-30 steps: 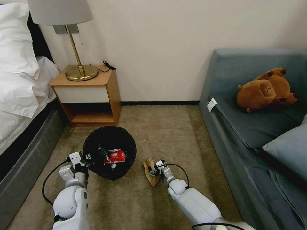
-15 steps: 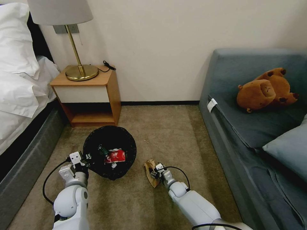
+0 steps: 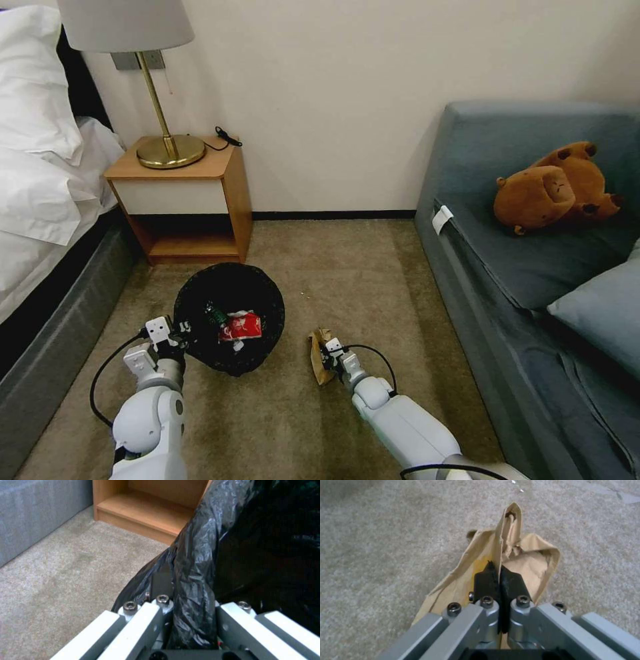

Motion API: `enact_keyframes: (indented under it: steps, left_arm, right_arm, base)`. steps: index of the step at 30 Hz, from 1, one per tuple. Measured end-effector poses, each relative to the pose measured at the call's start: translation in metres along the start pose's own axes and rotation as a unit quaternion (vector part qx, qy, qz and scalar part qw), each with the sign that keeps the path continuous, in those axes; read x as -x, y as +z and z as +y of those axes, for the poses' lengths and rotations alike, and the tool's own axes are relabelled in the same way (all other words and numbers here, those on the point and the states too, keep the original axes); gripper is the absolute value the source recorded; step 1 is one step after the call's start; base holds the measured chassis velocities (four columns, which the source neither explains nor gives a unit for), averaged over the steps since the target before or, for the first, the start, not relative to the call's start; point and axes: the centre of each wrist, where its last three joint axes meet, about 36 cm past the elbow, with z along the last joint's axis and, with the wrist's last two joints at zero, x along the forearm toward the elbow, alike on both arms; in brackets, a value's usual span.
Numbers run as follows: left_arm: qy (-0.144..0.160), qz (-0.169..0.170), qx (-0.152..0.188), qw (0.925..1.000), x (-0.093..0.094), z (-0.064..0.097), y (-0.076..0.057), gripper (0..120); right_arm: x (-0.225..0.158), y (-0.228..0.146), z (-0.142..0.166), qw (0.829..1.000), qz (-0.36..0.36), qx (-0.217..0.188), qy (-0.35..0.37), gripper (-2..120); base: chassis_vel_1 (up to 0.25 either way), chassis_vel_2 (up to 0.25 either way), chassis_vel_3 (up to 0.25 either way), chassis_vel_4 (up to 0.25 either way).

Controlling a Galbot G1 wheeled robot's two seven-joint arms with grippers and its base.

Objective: Pick up the trash bin, then pick up the garbage on the floor and place it into the trash bin.

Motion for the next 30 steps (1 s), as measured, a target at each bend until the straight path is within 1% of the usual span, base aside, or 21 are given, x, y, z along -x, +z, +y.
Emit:
enact_keyframes:
  steps: [15,18,21,24,26,27,29,30]
  left_arm:
    - [0.0,0.0,0.0,1.0,-0.001,0.0,0.001,1]
    - [0.001,0.001,0.001,1.0,0.0,0.0,0.003,1]
    - [0.001,0.004,0.002,1.0,0.001,-0.001,0.005,1]
    - [0.0,0.005,0.001,1.0,0.003,0.0,0.006,1]
    - [-0.002,0.008,0.0,1.0,0.005,0.001,0.007,1]
    - [-0.002,0.008,0.0,1.0,0.005,0.001,0.007,1]
    - [-0.001,0.006,-0.001,1.0,0.006,0.0,0.007,1]
    - [-0.001,0.006,-0.001,1.0,0.006,0.0,0.007,1]
  right_arm:
    - [-0.002,-0.007,-0.006,1.0,-0.022,0.003,0.008,0]
    - [-0.001,-0.016,-0.007,0.999,-0.035,0.008,0.013,0]
    - [0.002,-0.041,-0.015,0.997,-0.07,0.019,0.033,0]
    - [0.003,-0.046,-0.018,0.996,-0.077,0.02,0.037,0]
    - [0.002,-0.068,-0.028,0.992,-0.108,0.018,0.054,0]
    - [0.002,-0.068,-0.028,0.992,-0.108,0.018,0.054,0]
    - [0.0,-0.083,-0.034,0.989,-0.131,0.018,0.065,0]
    - [0.0,-0.083,-0.034,0.989,-0.131,0.018,0.065,0]
  base:
    - [0.0,0.0,0.0,0.0]
    - [0.0,0.0,0.0,0.0]
    - [0.0,0.0,0.0,0.0]
    - [0.0,0.0,0.0,0.0]
    - [0.0,0.0,0.0,0.0]
    - [0.0,0.0,0.0,0.0]
    - [0.0,0.0,0.0,0.0]
    - [0.0,0.0,0.0,0.0]
